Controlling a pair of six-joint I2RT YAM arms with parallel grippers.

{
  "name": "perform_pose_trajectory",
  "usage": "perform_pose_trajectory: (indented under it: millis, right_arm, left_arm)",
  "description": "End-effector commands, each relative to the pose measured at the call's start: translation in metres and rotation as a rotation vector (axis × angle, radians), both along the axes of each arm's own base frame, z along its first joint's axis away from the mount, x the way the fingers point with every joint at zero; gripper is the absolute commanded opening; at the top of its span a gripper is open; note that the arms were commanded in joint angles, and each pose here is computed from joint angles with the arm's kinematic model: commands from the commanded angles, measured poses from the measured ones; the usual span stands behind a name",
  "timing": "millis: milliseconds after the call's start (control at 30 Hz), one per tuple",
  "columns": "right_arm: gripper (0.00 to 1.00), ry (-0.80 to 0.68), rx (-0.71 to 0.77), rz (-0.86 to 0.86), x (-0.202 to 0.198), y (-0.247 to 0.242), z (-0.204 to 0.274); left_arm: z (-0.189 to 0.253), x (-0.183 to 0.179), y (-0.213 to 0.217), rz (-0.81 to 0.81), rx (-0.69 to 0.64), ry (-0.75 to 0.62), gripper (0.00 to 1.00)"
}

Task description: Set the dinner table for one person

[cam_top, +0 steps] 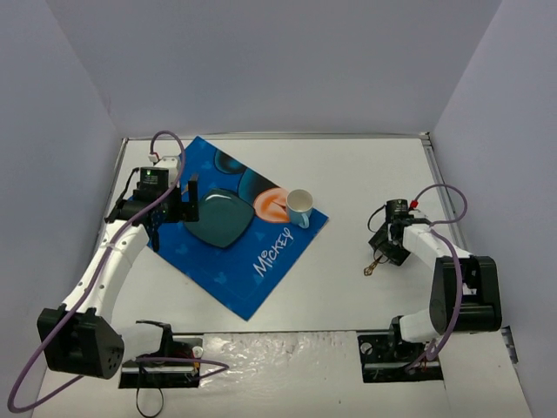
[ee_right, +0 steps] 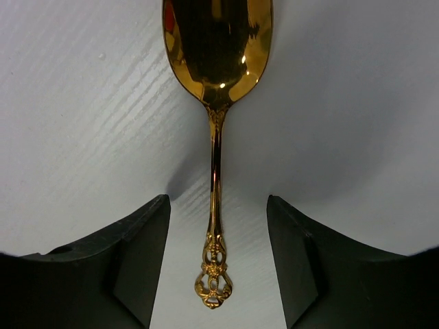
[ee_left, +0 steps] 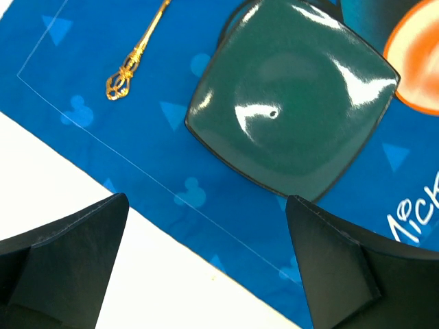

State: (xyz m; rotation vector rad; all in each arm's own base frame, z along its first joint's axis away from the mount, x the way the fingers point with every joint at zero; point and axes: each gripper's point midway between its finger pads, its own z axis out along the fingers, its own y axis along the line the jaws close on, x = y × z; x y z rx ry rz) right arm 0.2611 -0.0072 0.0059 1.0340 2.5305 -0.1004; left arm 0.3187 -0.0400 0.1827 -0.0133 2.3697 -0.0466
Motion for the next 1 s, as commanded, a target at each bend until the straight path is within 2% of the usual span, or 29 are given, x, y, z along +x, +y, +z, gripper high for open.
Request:
perform_pose_trajectory:
  millis: [0,233,467,633,800,967]
  right_arm:
    - [0.51,-0.042,-0.081,-0.063,0.019,-0.017,0.002]
    - [0.39,-0.005,-0.103,-0.078,0.016,-0.021,-0.010]
    - [0.12,0.034,-0.055,-0.095,-0.002,-0.013,-0.023]
    - [0.00,0.018,-0.026,-0.088,-0.010,-0.006,-0.010]
    - [0.00,-0.058,-0.009,-0.060,-0.002,0.007,0.020]
    - [0.00,-0.163,0.024,0.021,0.010,0.056,0.067]
  left_arm:
    - [0.029,-0.005,-0.012,-0.032,-0.034,-0.050,0.97]
    - [0.035,-0.014,-0.022,-0.062,-0.046,-0.041,0.97]
    - [0.040,-0.019,-0.025,-0.074,-0.030,-0.035,0.97]
    - [0.040,-0.020,-0.030,-0.092,-0.028,-0.029,0.97]
    - [0.052,-0.018,-0.030,-0.087,-0.023,-0.044,0.97]
    - [0.070,-0.015,-0.032,-0.076,-0.040,-0.061,0.97]
